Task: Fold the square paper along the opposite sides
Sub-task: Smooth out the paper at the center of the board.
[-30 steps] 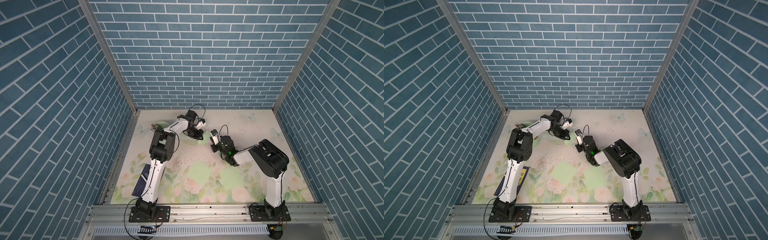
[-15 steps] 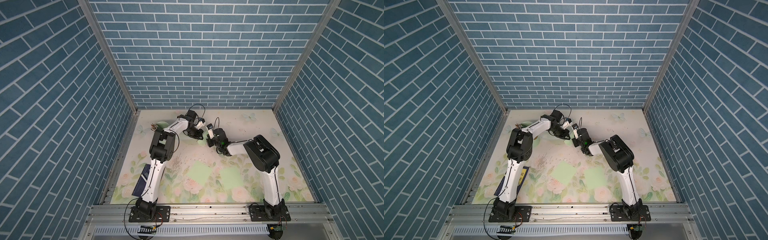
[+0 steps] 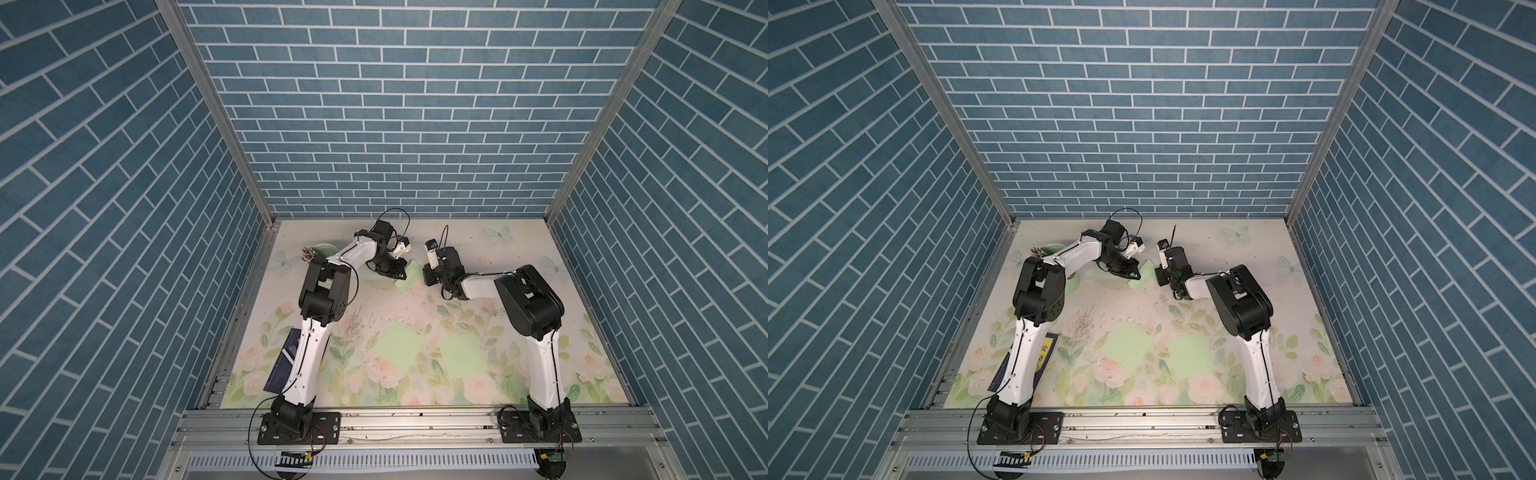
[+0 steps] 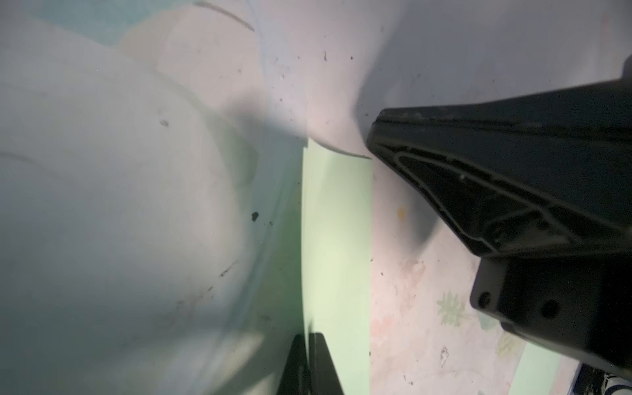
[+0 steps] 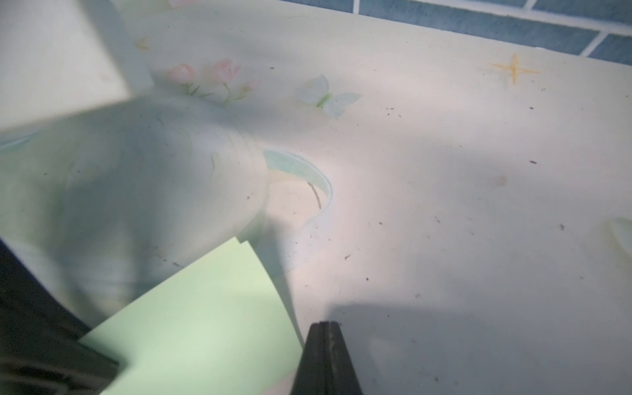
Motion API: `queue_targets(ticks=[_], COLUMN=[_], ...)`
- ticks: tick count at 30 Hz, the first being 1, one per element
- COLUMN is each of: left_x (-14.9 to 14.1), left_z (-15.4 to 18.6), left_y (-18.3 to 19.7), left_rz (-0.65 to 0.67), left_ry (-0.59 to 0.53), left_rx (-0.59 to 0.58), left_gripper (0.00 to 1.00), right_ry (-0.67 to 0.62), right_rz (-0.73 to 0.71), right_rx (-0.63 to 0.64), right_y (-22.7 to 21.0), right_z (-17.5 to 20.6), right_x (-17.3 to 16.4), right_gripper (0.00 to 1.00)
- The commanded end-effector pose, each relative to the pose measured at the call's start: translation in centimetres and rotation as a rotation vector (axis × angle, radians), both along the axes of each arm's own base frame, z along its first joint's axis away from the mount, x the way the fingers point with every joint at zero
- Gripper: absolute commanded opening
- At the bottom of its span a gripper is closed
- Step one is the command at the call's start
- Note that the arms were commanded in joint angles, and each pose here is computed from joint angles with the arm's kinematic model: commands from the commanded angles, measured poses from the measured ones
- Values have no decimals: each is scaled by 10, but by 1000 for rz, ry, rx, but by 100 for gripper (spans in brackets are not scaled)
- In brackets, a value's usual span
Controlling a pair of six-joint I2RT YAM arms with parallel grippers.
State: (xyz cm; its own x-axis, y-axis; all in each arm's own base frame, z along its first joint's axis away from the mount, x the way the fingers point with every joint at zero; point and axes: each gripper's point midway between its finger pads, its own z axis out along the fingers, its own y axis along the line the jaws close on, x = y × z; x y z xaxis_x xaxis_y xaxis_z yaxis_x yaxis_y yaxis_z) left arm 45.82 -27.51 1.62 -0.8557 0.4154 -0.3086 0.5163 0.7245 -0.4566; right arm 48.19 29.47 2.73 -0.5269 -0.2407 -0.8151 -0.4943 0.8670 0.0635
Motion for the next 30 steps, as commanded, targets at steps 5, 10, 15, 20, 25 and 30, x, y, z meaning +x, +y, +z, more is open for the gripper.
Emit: queue_targets(ticks=[5,10,15,20,25,30], left_x=[-34,-30,-37,-40,-38,-40], left_z=[-112,-109,-103,-99,-96,-97], left_y=[69,65,59,58,58,59], left_rz=[97,193,294,339,333,320], left_ry=[185,222,249,255,245,246], left_rx=[363,339,271,259,262,270], left_gripper=[0,0,0,0,0,0], right_ry=[70,-13,115,114,178,243], right_rz=[59,173,179,217,218,193], right_rx=[54,208,336,378,361,312], right_y=[-3,23,37,54,63,62], right_z=[-3,39,35,43,18,-10], right_x=[-9,-27,-37,-51,-60,-68], right_gripper=[0,0,0,0,0,0])
